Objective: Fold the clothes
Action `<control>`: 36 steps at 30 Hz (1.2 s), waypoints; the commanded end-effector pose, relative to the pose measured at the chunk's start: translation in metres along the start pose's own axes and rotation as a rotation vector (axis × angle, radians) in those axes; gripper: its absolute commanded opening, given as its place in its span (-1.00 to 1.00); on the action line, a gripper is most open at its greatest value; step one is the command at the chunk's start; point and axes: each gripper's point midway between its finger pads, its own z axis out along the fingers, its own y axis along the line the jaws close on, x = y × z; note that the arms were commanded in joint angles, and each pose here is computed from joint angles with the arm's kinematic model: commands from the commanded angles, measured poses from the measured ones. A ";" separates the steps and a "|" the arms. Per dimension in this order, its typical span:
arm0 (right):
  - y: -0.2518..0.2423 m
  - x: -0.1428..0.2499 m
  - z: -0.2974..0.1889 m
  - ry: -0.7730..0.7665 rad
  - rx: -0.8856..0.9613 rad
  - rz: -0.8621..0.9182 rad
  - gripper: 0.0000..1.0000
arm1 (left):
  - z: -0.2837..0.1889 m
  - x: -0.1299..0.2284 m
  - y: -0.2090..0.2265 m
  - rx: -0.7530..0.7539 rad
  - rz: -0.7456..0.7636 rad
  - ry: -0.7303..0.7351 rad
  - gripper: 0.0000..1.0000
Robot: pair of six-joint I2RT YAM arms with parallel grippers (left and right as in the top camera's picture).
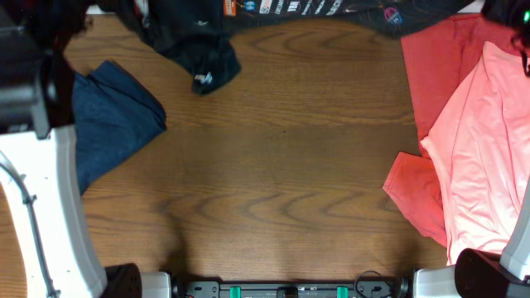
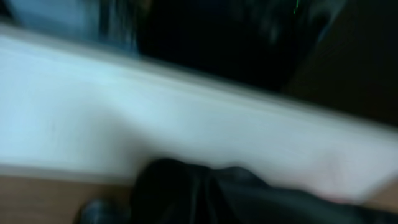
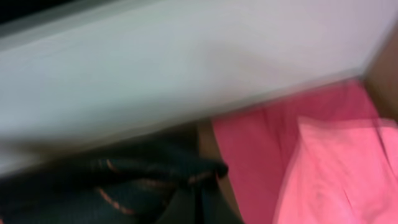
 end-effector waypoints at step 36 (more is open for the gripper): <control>-0.090 0.285 0.034 0.848 0.309 0.004 -0.98 | -0.050 0.330 0.095 -0.299 -0.181 1.023 -0.88</control>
